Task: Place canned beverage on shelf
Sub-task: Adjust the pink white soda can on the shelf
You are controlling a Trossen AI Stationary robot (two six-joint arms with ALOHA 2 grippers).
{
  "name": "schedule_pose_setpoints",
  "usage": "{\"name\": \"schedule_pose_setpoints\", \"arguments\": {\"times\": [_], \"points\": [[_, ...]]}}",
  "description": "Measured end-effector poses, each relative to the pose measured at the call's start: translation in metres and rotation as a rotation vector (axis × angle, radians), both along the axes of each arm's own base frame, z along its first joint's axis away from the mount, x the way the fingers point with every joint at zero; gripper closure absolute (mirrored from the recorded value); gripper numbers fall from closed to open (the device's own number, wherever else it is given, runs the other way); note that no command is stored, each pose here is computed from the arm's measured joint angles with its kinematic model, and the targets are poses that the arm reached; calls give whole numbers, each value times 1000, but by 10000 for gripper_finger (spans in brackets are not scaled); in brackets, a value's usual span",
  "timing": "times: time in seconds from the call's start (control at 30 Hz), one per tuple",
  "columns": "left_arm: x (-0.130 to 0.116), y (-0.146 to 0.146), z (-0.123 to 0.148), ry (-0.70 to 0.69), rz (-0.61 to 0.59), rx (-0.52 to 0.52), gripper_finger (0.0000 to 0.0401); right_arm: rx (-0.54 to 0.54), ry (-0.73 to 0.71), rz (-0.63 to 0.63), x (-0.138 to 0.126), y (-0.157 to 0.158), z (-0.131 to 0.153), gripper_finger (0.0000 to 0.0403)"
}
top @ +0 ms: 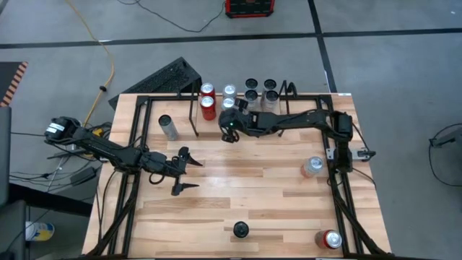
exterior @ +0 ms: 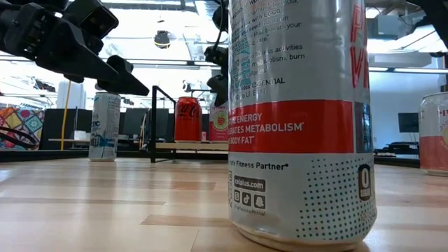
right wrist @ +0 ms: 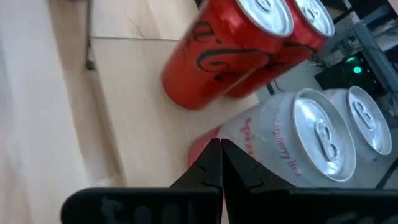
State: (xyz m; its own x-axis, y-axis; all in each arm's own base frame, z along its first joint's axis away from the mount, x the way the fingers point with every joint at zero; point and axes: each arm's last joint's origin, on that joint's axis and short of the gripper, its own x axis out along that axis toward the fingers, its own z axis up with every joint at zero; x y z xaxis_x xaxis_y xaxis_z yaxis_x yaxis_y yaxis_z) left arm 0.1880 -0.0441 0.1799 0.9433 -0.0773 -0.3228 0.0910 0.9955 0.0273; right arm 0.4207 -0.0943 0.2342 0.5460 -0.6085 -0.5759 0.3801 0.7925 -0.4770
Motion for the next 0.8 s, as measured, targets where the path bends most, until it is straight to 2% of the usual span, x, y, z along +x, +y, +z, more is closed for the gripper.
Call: {"name": "schedule_pose_setpoints", "arguments": {"times": [0.8], "points": [[0, 0, 0, 3, -6, 20, 24, -7, 6, -40, -4, -19, 0, 382]]}}
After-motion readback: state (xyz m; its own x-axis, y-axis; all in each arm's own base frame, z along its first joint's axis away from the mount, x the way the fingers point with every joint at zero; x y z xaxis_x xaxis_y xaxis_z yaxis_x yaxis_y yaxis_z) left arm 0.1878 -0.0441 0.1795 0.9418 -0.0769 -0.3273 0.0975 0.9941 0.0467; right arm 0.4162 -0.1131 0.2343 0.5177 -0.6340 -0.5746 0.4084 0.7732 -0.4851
